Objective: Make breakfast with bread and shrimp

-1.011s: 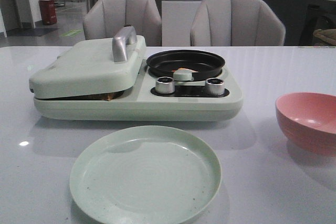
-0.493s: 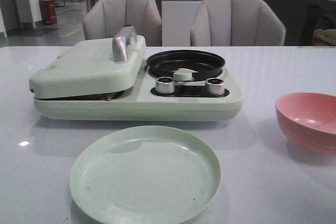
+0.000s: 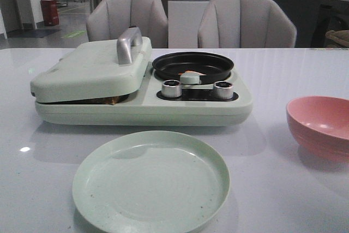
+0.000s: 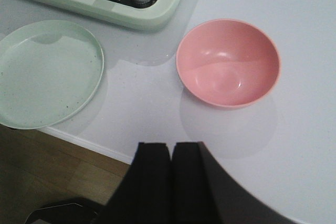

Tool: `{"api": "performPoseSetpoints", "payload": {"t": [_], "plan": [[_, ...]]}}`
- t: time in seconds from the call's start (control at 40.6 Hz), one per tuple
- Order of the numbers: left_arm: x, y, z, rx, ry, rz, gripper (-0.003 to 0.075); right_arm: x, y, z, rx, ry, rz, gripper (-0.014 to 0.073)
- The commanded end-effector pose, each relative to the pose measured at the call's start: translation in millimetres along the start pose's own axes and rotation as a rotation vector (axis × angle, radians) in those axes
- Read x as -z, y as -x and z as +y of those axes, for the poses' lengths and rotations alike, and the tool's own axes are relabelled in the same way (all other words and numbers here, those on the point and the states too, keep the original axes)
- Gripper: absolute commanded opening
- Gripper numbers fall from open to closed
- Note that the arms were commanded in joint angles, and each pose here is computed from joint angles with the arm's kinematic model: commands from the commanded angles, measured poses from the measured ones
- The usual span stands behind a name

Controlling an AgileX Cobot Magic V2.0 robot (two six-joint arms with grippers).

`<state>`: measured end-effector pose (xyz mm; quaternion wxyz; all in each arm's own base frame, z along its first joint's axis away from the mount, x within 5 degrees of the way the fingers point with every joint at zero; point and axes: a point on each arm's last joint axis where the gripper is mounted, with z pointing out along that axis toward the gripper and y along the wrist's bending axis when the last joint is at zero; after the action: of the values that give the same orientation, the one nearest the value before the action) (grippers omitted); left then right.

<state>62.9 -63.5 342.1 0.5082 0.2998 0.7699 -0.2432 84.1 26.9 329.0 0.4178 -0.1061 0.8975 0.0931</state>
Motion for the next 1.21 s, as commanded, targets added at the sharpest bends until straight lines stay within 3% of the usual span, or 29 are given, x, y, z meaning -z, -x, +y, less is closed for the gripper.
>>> {"api": "performPoseSetpoints", "payload": {"t": [0.0, 0.641, 0.764, 0.937, 1.085, 1.183], "plan": [[3.6, 12.7, -0.2, 0.012, 0.009, -0.083, 0.0102, 5.9, 12.9, 0.6, 0.009, -0.001, -0.109, 0.0036], [3.6, 12.7, -0.2, 0.012, 0.009, -0.083, 0.0101, 5.9, 12.7, 0.6, 0.009, -0.001, -0.107, 0.0036], [3.6, 11.0, 3.6, -0.036, 0.052, -0.064, 0.0102, 5.9, 12.7, 0.6, 0.009, -0.001, -0.107, 0.0036], [-0.3, 5.7, 16.7, -0.056, 0.183, -0.12, 0.0102, 5.9, 12.7, 0.6, 0.009, -0.001, -0.107, 0.0036], [1.8, -17.0, 35.3, 0.092, 0.397, -0.182, 0.0102, 5.8, 12.2, 0.7, 0.009, 0.0, -0.101, 0.0036], [3.7, -38.2, 41.7, 0.104, 0.496, -0.238, 0.0101, 5.8, 12.0, 0.7, 0.009, 0.0, -0.099, 0.0036]]}}
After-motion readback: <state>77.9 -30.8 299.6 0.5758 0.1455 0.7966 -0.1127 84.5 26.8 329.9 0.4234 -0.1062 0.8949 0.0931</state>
